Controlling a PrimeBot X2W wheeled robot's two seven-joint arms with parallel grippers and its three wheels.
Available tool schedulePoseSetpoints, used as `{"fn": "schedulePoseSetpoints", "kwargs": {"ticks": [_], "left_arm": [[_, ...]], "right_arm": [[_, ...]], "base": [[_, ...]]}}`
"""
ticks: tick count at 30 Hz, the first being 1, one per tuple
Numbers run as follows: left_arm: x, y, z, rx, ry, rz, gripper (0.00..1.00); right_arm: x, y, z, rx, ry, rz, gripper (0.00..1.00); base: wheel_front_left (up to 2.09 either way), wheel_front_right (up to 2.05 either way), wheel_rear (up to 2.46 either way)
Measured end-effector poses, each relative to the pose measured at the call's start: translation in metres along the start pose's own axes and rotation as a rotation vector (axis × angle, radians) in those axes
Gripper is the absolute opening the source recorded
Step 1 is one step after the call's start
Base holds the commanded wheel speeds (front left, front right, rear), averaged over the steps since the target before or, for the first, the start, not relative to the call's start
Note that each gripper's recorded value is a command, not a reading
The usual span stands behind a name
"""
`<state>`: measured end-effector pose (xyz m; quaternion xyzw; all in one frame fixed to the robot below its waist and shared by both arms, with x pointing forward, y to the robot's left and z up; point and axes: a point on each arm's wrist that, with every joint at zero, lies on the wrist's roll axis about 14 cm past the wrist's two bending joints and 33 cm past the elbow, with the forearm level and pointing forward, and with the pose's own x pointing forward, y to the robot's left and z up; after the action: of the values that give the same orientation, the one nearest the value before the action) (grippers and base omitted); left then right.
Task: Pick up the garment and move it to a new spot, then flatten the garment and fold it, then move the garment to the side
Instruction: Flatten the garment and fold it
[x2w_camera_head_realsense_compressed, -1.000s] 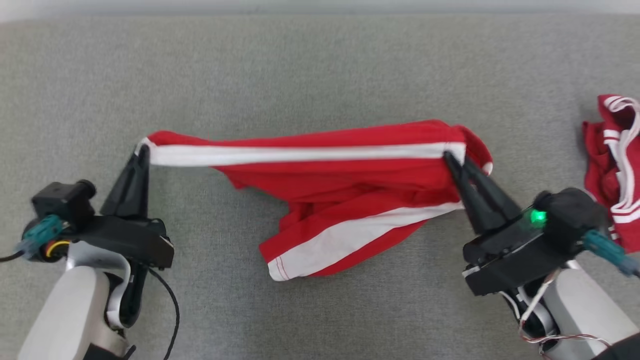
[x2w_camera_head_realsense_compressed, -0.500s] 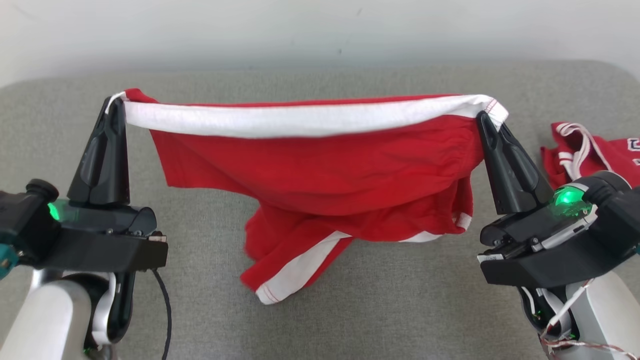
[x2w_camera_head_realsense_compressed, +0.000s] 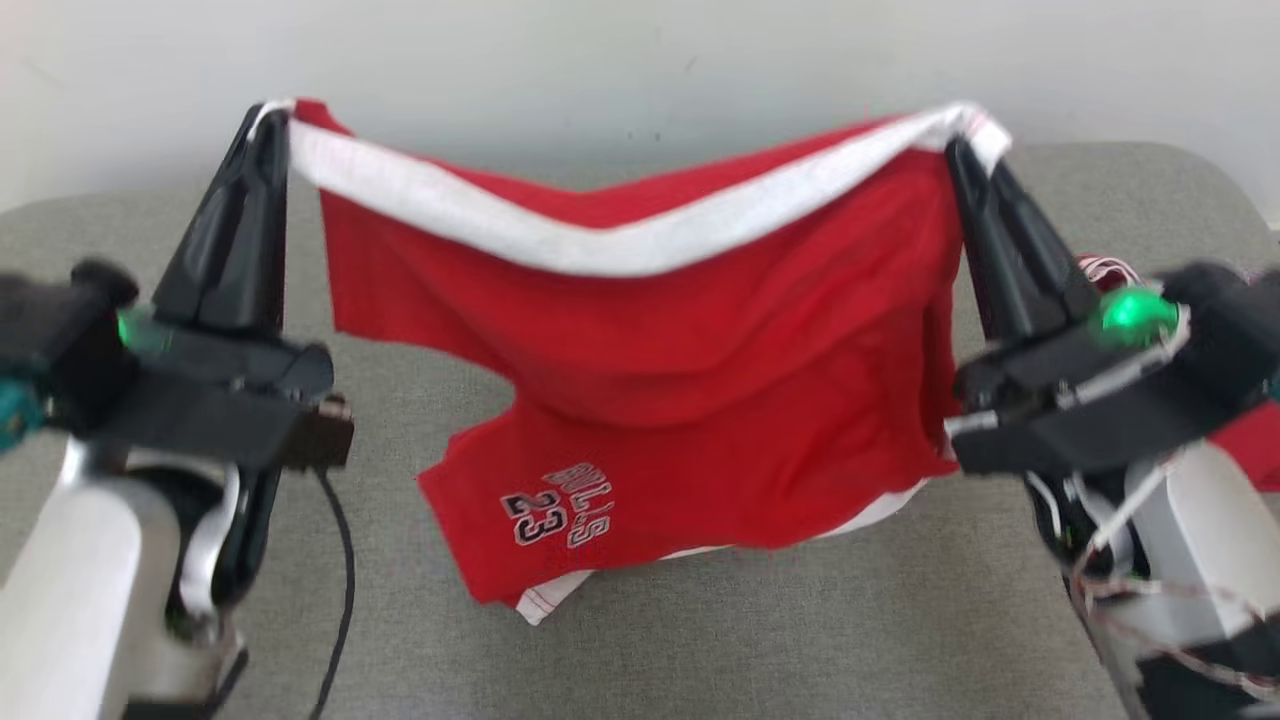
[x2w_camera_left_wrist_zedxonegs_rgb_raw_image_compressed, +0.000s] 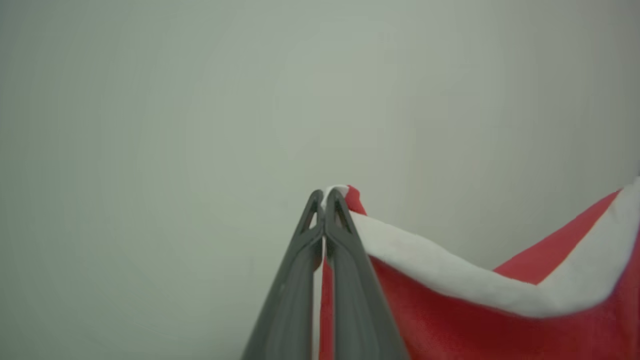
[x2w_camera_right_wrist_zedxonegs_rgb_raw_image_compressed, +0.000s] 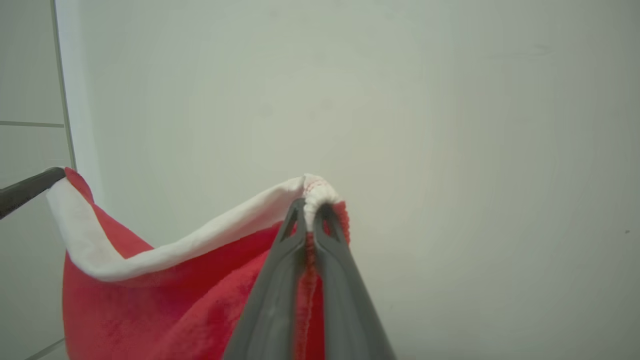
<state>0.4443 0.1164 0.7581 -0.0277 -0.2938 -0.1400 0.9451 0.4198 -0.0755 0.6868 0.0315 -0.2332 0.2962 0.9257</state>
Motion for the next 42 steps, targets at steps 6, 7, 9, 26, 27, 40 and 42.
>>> {"fn": "schedulePoseSetpoints", "kwargs": {"ticks": [6, 7, 9, 26, 27, 40, 42], "left_arm": [[0.043, 0.000, -0.028, -0.003, 0.073, -0.050, 0.00], [0.053, 0.003, -0.034, -0.003, 0.088, -0.049, 0.00], [0.072, 0.009, -0.044, 0.002, 0.109, -0.038, 0.00], [0.181, 0.027, -0.054, 0.036, 0.012, 0.015, 0.00], [0.180, 0.026, -0.064, 0.038, 0.038, 0.012, 0.00], [0.087, 0.031, -0.249, -0.062, 0.450, 0.036, 0.00], [0.069, 0.030, -0.262, -0.080, 0.477, 0.047, 0.00]], "right_arm": [[0.035, -0.028, -0.010, -0.036, 0.013, -0.002, 0.00], [0.043, -0.034, -0.012, -0.051, 0.016, -0.002, 0.00], [0.060, -0.046, -0.013, -0.057, 0.009, -0.005, 0.00], [0.155, -0.124, -0.006, -0.103, -0.034, -0.165, 0.00], [0.155, -0.124, -0.018, -0.101, -0.008, -0.164, 0.00], [0.103, -0.091, -0.172, 0.087, 0.278, -0.115, 0.00], [0.086, -0.083, -0.182, 0.150, 0.287, -0.120, 0.00]], "base": [[0.00, 0.00, 0.00], [0.00, 0.00, 0.00], [0.00, 0.00, 0.00], [0.00, 0.00, 0.00], [0.00, 0.00, 0.00], [0.00, 0.00, 0.00], [0.00, 0.00, 0.00]]}}
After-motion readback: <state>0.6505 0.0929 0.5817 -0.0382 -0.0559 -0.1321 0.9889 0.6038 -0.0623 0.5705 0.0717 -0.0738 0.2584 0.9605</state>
